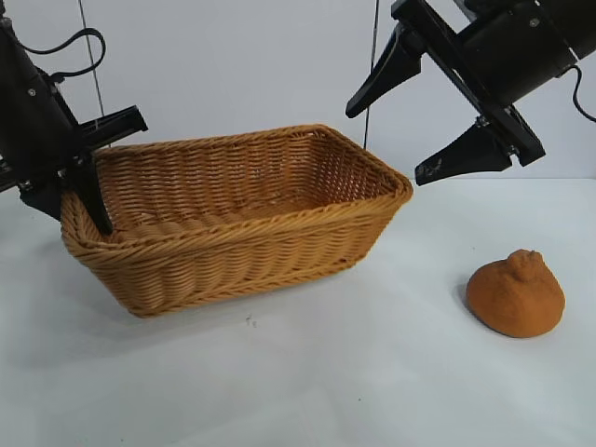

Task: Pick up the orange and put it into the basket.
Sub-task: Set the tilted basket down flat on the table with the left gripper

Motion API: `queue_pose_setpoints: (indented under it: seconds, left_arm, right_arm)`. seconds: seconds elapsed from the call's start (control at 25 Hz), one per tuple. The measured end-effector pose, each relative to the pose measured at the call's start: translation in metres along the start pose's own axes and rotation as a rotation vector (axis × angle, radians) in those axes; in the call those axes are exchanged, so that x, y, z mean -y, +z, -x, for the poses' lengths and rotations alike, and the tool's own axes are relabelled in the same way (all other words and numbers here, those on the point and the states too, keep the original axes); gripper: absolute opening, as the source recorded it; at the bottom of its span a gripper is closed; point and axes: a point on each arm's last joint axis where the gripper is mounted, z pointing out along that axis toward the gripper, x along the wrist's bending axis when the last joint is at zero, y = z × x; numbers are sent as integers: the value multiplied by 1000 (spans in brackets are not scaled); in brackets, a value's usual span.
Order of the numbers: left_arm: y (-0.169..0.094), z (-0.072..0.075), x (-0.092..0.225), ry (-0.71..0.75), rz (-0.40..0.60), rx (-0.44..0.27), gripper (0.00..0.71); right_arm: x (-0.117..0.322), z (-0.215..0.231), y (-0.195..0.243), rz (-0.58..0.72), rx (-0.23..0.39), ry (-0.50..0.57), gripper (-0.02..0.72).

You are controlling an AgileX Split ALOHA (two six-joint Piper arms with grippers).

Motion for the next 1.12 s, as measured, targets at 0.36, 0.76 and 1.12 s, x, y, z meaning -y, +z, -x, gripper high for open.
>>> queue_pose_setpoints:
  seconds: [0.36,0.76,1.12]
  left_arm:
    - [4,1,4,178,-59,-32,87]
    - [8,11,7,223,-39,-27,87]
    - [39,14,-14,243,-75,-39,87]
  right_arm:
    - [0,0,0,-1,0,0,610]
    - [0,0,0,-1,0,0,610]
    - [0,0,0,-3,-1,0,610]
